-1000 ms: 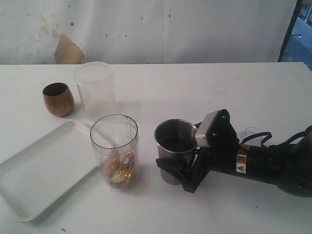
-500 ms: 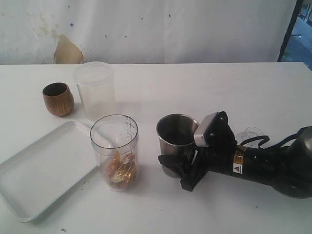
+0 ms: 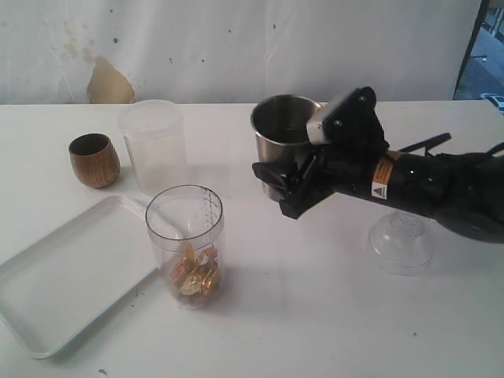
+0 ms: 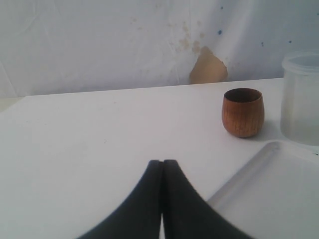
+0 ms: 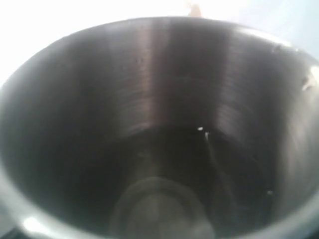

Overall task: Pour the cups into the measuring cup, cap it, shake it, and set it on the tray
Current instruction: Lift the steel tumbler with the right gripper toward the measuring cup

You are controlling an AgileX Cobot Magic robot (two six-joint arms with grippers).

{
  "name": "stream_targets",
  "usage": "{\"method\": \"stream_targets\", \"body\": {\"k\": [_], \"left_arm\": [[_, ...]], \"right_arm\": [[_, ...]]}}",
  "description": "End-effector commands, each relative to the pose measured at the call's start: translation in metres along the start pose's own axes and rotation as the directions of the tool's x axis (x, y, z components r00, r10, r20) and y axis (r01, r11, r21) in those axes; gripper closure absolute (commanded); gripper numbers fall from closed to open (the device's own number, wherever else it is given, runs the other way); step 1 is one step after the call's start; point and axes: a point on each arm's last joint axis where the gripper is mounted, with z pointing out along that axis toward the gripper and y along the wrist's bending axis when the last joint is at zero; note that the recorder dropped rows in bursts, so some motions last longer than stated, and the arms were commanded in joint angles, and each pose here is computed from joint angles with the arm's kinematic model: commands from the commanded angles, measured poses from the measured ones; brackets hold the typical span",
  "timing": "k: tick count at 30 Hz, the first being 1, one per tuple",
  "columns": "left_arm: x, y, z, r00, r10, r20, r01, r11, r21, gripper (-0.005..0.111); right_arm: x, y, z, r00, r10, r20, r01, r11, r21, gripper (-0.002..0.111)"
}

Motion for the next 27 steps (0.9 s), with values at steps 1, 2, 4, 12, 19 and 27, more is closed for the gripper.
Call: {"method": "stream_targets", "body": {"k": [1,2,4,12,19,27], "left_arm": [[0.001,0.0,0.0,1.0,0.005,0.008,-0.005,1.0,0.005,0.107],[0.001,0.0,0.0,1.0,0.005,0.008,-0.005,1.0,0.005,0.107],[0.001,0.0,0.0,1.0,0.005,0.008,-0.005,1.0,0.005,0.107],[0.001,0.0,0.0,1.0,0.005,0.008,-0.005,1.0,0.005,0.107],[0.001,0.0,0.0,1.0,0.005,0.008,-0.005,1.0,0.005,0.107],[0.001,0.0,0.0,1.0,0.005,0.008,-0.005,1.0,0.005,0.107]], "right_arm": [[-0.035,0.002,0.017,0.997,-0.067,0.042,0.067,0.998,0.005,0.108],[-0.039,0.003,0.02,0.996,-0.082,0.036,0.082,0.997,0.008,0.108],[-0.048,0.004,0.025,0.992,-0.12,0.047,0.12,0.993,0.005,0.108],[-0.059,0.007,0.029,0.971,-0.225,0.078,0.229,0.972,-0.048,0.108],[-0.057,0.011,0.029,0.944,-0.321,0.073,0.327,0.941,-0.086,0.108],[-0.056,0.014,0.029,0.888,-0.45,0.093,0.458,0.882,-0.114,0.108]]}}
